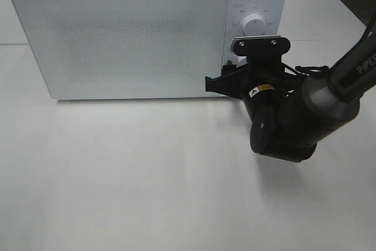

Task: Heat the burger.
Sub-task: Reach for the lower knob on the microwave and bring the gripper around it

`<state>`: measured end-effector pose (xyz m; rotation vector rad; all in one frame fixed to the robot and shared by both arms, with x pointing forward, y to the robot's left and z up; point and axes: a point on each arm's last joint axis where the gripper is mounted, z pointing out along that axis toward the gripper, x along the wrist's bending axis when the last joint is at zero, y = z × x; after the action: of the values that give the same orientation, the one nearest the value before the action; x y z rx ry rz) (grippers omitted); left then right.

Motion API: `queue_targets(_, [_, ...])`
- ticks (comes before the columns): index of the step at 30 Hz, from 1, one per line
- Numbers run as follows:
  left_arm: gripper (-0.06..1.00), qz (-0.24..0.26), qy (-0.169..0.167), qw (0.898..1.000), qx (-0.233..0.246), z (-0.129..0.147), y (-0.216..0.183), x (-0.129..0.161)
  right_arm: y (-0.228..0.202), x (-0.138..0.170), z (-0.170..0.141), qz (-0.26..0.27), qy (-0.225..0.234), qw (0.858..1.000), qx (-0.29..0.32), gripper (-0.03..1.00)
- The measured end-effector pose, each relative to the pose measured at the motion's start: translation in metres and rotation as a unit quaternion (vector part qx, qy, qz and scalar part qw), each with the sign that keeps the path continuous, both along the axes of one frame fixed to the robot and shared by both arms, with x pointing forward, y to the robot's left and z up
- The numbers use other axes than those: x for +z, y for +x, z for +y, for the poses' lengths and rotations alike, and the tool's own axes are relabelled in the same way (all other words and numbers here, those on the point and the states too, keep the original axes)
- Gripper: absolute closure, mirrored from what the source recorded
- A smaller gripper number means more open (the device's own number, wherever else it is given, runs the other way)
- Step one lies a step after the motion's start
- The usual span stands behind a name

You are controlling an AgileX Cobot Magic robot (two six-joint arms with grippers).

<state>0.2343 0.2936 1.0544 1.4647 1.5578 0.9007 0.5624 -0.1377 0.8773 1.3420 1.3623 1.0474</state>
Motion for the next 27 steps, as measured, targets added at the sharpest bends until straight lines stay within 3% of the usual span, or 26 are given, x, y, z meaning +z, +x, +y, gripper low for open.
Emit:
queue_targets(16, [-0.05,0.0,0.0,1.0,0.0,0.0,0.0,0.0,-0.0011,0.0085,0.0044,-0.009,0.001,1.0,0.003,0.32])
queue_targets(21, [-0.05,0.0,0.0,1.0,0.0,0.0,0.0,0.0,-0.0012,0.0098,0.004,-0.011,0.0,1.0,-0.001,0.4])
queue_targets(22, [-0.05,0.0,0.0,1.0,0.0,0.0,0.0,0.0,-0.0012,0.0098,0.0035,-0.011,0.0,1.0,-0.004,0.44])
queue_targets(23, [-0.05,0.0,0.0,1.0,0.0,0.0,0.0,0.0,-0.0013,0.0097,0.0022,-0.011,0.002,1.0,-0.011,0.55])
queue_targets(27, [-0.05,0.0,0.0,1.0,0.0,0.0,0.0,0.0,-0.0013,0.0097,0.0021,-0.011,0.002,1.0,-0.012,0.54])
